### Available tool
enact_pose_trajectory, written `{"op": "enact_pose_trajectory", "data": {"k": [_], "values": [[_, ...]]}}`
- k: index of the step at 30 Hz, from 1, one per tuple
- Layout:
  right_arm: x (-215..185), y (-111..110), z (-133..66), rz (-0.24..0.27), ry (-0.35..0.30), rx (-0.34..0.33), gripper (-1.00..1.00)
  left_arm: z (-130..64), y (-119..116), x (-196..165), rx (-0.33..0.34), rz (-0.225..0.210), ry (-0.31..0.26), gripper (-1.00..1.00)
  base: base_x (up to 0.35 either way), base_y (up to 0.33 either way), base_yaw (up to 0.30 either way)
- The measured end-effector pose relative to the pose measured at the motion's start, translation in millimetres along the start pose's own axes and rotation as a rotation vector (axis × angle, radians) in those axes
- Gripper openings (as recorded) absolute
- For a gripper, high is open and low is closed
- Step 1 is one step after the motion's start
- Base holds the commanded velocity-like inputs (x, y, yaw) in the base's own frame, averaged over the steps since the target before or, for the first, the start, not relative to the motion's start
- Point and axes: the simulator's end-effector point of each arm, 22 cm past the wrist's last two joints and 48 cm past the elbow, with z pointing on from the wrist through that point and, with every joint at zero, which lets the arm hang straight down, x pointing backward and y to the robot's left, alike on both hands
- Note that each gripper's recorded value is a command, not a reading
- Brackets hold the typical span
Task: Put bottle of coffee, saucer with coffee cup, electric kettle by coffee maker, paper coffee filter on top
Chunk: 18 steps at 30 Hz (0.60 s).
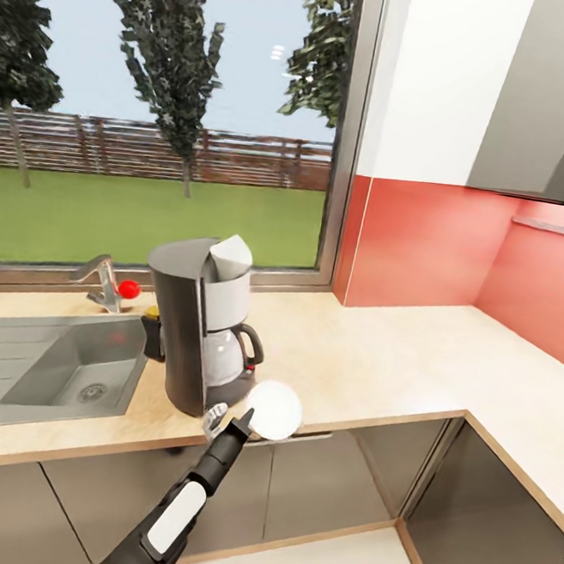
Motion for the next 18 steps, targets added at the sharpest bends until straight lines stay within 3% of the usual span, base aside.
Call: {"op": "enact_pose_trajectory", "data": {"k": [8, 13, 18], "values": [[-0.2, 0.1, 0.1, 0.003, -0.001, 0.0, 1.0, -1.1, 1.5, -1.7, -0.003, -0.021, -0.011, -1.0, 0.213, -0.168, 0.0], [0.2, -0.1, 0.2, 0.003, 0.001, 0.0, 1.0, -6.4, 12.5, -14.9, -0.031, -0.173, -0.09, -1.0, 0.015, -0.008, 0.0], [0.1, -0.1, 0.2, 0.003, 0.001, 0.0, 1.0, -9.8, 17.2, -24.5, -0.045, -0.196, -0.153, -1.0, 0.0, 0.0, 0.0]]}}
